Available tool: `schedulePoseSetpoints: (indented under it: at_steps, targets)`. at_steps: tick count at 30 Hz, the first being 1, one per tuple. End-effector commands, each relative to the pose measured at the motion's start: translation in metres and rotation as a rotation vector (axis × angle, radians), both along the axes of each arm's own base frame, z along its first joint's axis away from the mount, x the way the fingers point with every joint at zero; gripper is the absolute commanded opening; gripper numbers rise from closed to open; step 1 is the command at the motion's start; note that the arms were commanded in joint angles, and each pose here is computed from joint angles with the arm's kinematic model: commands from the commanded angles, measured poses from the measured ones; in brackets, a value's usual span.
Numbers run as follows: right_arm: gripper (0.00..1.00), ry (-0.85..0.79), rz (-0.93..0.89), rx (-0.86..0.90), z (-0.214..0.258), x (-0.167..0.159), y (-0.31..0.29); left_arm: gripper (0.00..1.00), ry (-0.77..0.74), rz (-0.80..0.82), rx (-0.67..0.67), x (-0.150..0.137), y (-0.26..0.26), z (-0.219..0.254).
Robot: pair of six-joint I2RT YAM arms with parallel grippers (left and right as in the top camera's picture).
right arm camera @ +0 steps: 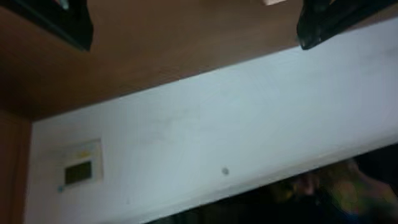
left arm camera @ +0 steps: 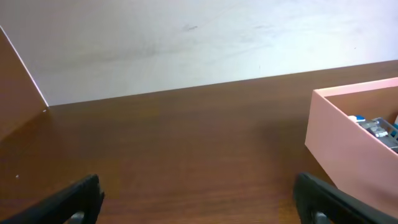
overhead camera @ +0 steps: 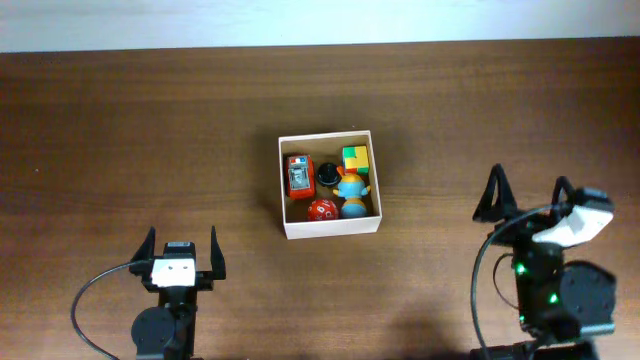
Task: Pack container
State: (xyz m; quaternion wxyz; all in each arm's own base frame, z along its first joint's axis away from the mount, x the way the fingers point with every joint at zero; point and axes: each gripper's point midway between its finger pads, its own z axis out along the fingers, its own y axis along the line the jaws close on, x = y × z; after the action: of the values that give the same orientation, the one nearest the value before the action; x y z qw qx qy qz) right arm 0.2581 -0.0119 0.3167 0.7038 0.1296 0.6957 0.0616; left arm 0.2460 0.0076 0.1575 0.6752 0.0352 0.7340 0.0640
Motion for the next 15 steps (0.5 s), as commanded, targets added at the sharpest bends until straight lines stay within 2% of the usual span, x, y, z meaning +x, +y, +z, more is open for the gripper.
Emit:
schedulePoseSetpoints:
  at_steps: [1, 6, 10, 15]
  targets:
    - [0.99, -0.06, 0.044, -0.064, -0.014, -0.007, 0.006, 0.99, -0.003, -0.016, 0.012, 0.0, -0.003, 0.0]
    - [0.99, -0.159, 0.057, -0.081, -0.04, -0.013, 0.008, 0.99, -0.003, -0.016, 0.012, 0.0, -0.003, 0.0]
    - [0.99, -0.139, 0.06, -0.082, -0.075, -0.012, 0.008, 0.99, -0.003, -0.016, 0.012, 0.0, -0.003, 0.0]
    - [0.99, -0.123, 0.062, -0.082, -0.097, -0.012, 0.009, 0.99, -0.003, -0.016, 0.012, 0.0, -0.003, 0.0]
